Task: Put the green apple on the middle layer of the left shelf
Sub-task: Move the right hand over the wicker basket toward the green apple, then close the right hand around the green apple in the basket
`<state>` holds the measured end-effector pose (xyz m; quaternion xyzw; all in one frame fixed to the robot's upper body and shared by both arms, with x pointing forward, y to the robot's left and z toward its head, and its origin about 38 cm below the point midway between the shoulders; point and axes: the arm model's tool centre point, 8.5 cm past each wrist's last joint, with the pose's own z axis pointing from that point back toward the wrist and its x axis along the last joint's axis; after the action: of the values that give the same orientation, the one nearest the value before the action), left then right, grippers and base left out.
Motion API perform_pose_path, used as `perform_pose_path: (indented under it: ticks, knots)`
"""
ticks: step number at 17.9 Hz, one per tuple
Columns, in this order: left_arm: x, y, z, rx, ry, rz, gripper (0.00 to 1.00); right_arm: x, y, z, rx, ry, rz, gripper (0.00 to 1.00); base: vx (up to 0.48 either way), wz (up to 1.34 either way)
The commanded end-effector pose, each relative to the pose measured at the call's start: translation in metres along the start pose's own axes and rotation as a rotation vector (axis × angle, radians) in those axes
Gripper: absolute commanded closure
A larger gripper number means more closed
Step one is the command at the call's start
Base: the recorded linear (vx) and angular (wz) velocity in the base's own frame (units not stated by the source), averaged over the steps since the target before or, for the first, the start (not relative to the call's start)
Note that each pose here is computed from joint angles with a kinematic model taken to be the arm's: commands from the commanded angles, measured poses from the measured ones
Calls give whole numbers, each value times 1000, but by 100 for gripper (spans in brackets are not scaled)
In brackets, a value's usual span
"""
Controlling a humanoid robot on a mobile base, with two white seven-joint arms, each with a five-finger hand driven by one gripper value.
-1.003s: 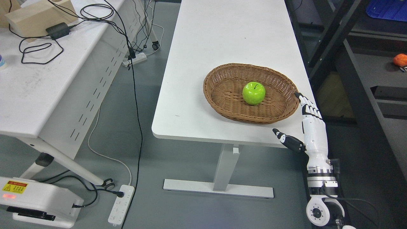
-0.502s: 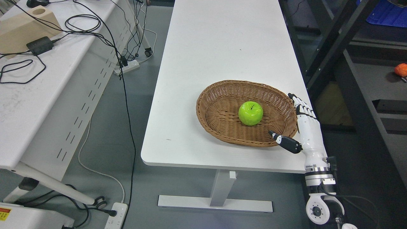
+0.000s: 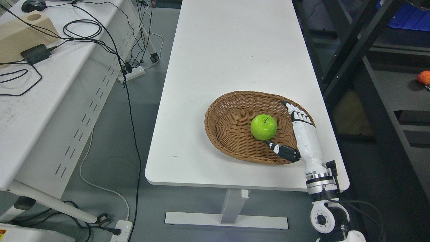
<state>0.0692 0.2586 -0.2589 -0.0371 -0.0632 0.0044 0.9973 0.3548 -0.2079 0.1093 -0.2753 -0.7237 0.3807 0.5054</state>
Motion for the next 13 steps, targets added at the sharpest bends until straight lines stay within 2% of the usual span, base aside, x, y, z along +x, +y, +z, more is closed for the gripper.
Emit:
perform_pose_path:
  ticks: [1, 3, 5, 8, 11, 13]
  knots:
    - [0, 11, 2, 18, 0, -1, 0, 33, 43, -9, 137, -63, -61, 1, 0, 0]
    - [0, 11, 2, 18, 0, -1, 0, 36, 48, -22, 160, -82, -53, 0, 0, 0]
    - [0, 11, 2, 18, 0, -1, 0, 30, 49, -37, 169, -74, -43, 0, 0, 0]
    - [0, 11, 2, 18, 0, -1, 0, 26, 36, -56, 139, -75, -26, 0, 0, 0]
    - [0, 11, 2, 18, 0, -1, 0, 20, 30, -61, 127, -50, -22, 0, 0, 0]
    - [0, 11, 2, 18, 0, -1, 0, 12, 37, -64, 152, -28, -23, 1, 0, 0]
